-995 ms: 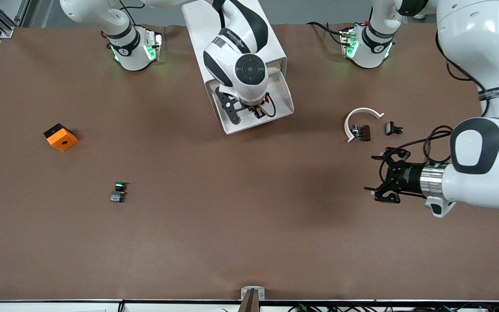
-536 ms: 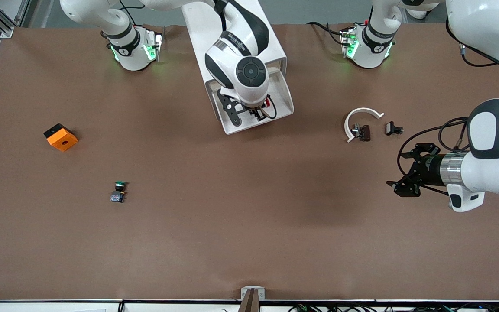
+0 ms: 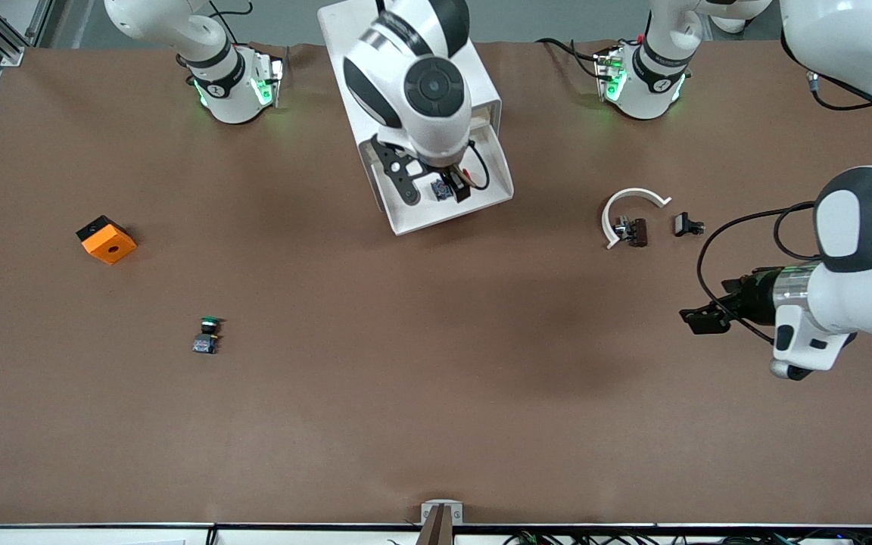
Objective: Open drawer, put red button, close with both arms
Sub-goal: 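Retract the right arm to rest while the left gripper returns to the drawer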
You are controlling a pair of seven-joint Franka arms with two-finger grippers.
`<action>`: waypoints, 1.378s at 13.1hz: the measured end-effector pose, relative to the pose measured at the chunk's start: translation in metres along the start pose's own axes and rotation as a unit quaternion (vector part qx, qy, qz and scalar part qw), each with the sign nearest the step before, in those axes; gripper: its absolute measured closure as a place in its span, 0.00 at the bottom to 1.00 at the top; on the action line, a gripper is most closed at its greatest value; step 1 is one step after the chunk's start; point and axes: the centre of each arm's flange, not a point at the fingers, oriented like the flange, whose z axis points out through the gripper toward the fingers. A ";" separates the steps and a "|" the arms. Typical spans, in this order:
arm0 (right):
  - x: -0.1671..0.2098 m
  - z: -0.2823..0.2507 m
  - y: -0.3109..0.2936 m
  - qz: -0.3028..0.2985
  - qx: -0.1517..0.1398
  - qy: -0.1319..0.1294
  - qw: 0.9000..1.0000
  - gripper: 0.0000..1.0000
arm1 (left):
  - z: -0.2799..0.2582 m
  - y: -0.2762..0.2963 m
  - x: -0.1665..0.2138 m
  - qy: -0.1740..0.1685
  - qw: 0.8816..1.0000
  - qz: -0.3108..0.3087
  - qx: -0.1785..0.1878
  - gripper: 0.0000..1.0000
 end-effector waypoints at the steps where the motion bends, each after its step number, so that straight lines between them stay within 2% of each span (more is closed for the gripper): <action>1: 0.010 -0.025 0.006 0.005 -0.002 -0.001 1.000 0.00 | 0.012 0.012 -0.006 0.007 1.000 0.011 0.008 0.00; 4: 0.050 -0.087 0.024 0.014 0.006 -0.009 1.000 0.00 | 0.058 0.059 -0.041 0.023 0.997 0.057 0.048 0.00; 8: 0.120 -0.166 0.073 -0.058 0.014 -0.018 0.998 0.00 | 0.110 0.109 -0.093 0.029 0.991 0.107 0.069 0.00; 10: 0.164 -0.197 0.100 -0.104 0.023 -0.023 0.994 0.00 | 0.137 0.133 -0.124 0.040 0.991 0.108 0.071 0.00; 12: 0.228 -0.214 0.129 -0.161 0.035 -0.032 0.986 0.00 | 0.162 0.155 -0.161 0.053 0.991 0.098 0.069 0.00; 15: 0.330 -0.210 0.170 -0.239 0.042 -0.044 0.969 0.00 | 0.197 0.180 -0.217 0.063 0.992 0.083 0.072 0.00; 18: 0.410 -0.195 0.192 -0.306 0.044 -0.025 0.951 0.00 | 0.222 0.204 -0.274 0.071 0.992 0.078 0.072 0.00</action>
